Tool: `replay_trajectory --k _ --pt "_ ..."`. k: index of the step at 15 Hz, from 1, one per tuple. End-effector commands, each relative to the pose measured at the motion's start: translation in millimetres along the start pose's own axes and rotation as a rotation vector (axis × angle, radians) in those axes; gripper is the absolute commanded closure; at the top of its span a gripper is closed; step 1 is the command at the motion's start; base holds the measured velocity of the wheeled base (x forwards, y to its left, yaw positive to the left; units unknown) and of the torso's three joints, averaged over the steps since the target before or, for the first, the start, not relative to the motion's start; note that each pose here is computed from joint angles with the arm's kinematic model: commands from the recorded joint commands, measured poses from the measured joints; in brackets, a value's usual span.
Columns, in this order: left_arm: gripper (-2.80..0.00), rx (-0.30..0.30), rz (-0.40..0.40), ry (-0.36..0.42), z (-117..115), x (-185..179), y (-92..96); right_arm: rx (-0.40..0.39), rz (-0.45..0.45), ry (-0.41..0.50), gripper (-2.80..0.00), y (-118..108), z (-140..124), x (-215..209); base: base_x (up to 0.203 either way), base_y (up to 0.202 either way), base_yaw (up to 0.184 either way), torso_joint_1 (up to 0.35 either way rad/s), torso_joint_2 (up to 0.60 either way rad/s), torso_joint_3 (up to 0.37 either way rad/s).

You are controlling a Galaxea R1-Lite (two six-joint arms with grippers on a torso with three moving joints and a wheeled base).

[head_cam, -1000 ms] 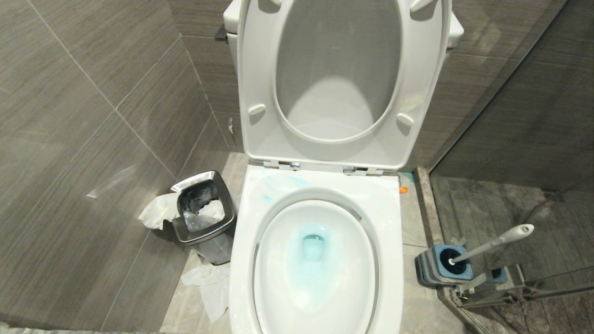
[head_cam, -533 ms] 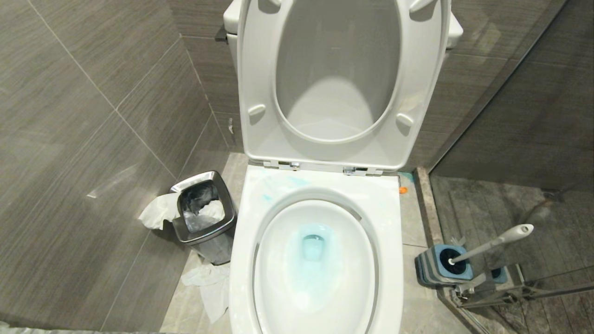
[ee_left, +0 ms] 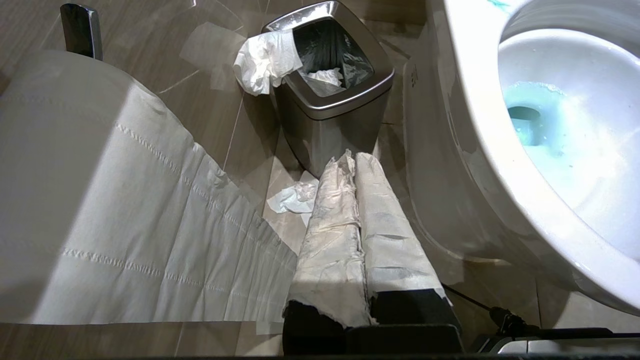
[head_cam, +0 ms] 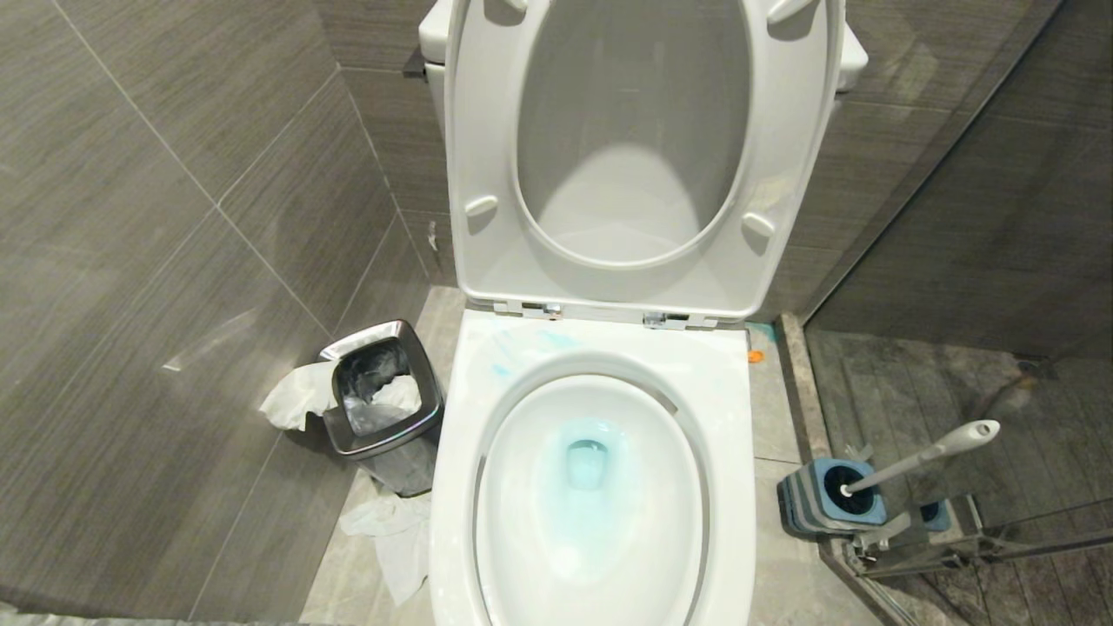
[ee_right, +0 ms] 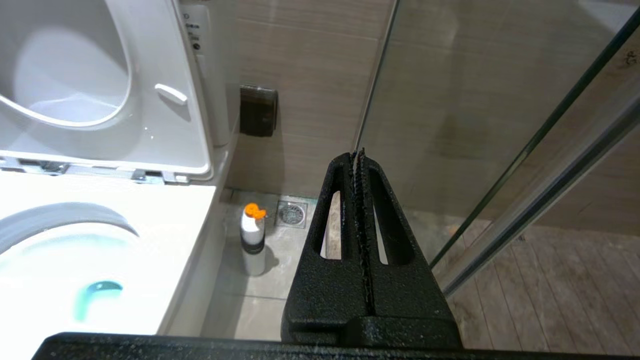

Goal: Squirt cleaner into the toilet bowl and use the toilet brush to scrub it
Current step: Flush the toilet

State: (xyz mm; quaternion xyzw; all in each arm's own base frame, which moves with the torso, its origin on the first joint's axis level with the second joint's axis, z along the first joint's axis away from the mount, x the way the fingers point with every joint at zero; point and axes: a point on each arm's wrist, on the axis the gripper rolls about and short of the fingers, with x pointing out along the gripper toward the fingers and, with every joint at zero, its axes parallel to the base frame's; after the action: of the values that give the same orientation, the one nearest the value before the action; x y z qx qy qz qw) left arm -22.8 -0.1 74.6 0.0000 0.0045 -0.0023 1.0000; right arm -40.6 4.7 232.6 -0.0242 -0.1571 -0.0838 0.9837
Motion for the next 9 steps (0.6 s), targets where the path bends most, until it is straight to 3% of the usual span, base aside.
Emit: replay_trajectory --k 1,5,9 --pt "0.00 0.000 0.000 0.001 0 0 0.0 -0.014 -0.012 0.010 0.00 2 -17 6 0.000 0.000 0.000 0.000 0.00 0.000" --pt "0.00 0.000 0.000 0.004 -1 0 0.0 -0.022 0.027 0.070 0.00 5 -46 10 0.000 0.000 0.000 0.000 0.00 0.000" --pt "0.00 0.000 0.000 0.003 -1 0 0.0 -0.018 0.042 0.042 0.00 4 -69 12 0.000 0.000 0.000 0.000 0.00 0.000"
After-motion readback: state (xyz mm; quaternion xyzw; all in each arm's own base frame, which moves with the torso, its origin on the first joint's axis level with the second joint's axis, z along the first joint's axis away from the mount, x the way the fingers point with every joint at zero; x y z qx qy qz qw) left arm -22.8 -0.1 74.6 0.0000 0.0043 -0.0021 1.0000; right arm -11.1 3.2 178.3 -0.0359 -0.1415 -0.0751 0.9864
